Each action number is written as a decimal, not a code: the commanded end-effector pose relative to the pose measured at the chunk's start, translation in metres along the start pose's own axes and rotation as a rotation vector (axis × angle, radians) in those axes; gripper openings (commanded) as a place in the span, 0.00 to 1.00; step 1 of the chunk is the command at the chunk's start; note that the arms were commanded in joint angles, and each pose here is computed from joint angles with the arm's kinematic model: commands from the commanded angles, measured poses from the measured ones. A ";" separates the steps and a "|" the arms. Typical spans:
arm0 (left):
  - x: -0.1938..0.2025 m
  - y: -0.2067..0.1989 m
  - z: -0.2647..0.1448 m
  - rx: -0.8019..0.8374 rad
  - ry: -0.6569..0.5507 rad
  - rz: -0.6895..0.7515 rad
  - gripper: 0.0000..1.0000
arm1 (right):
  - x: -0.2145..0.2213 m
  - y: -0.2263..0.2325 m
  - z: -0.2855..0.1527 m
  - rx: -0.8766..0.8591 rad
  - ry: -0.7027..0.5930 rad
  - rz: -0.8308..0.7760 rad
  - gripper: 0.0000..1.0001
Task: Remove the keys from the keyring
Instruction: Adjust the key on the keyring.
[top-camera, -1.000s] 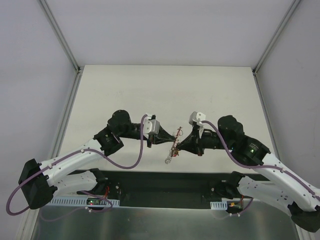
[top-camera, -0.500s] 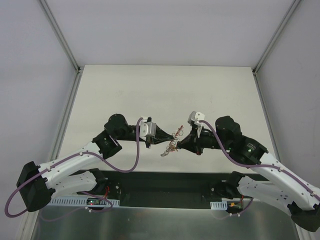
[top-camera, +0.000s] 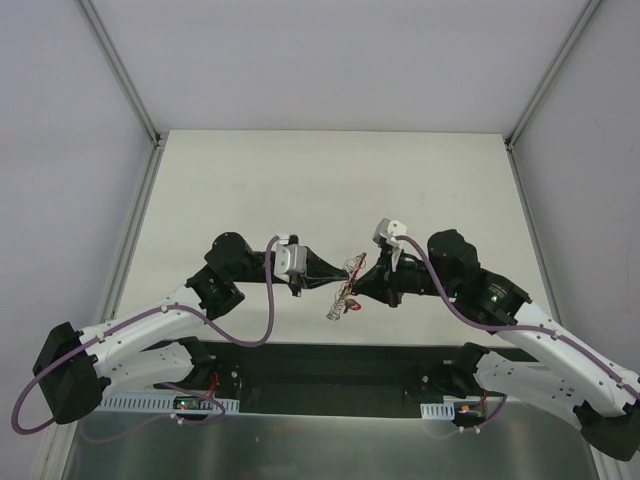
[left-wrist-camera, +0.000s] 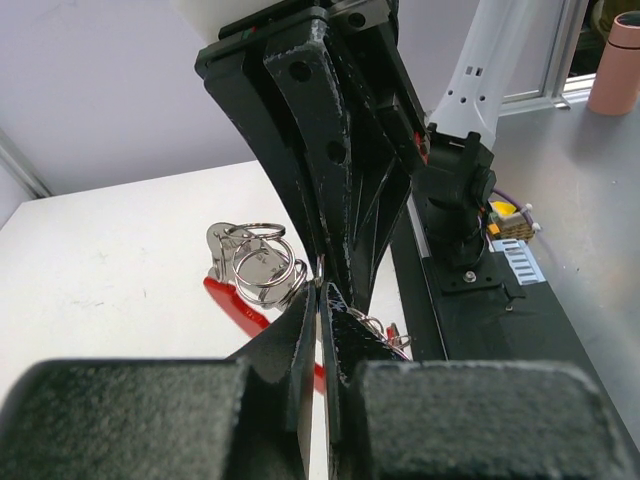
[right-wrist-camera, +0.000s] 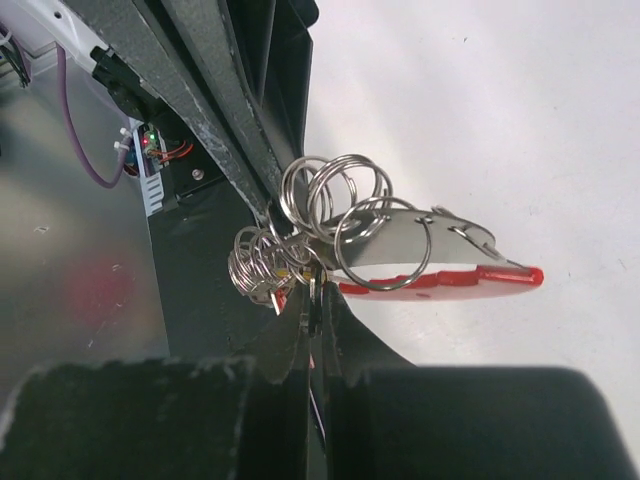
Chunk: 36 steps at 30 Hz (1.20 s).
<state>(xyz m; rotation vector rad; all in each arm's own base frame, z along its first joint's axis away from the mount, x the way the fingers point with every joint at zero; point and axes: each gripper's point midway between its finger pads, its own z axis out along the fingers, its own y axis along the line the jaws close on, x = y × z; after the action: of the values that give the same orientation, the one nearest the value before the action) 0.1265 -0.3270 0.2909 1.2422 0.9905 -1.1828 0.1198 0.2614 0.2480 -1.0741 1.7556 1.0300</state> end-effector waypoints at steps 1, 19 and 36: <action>-0.028 -0.002 0.000 0.008 -0.102 0.064 0.00 | -0.011 0.007 0.005 -0.044 -0.051 0.005 0.01; -0.024 0.033 -0.005 -0.204 -0.099 0.052 0.00 | -0.016 0.017 0.002 -0.092 -0.074 0.016 0.01; -0.034 0.037 -0.013 -0.268 -0.197 0.029 0.00 | -0.018 0.011 0.017 -0.082 -0.091 0.052 0.01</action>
<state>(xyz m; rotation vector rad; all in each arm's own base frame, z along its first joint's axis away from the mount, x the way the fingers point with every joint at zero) 0.1605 -0.3202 0.2828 1.0290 1.1027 -1.0736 0.1240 0.2794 0.2496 -1.0150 1.7383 1.1252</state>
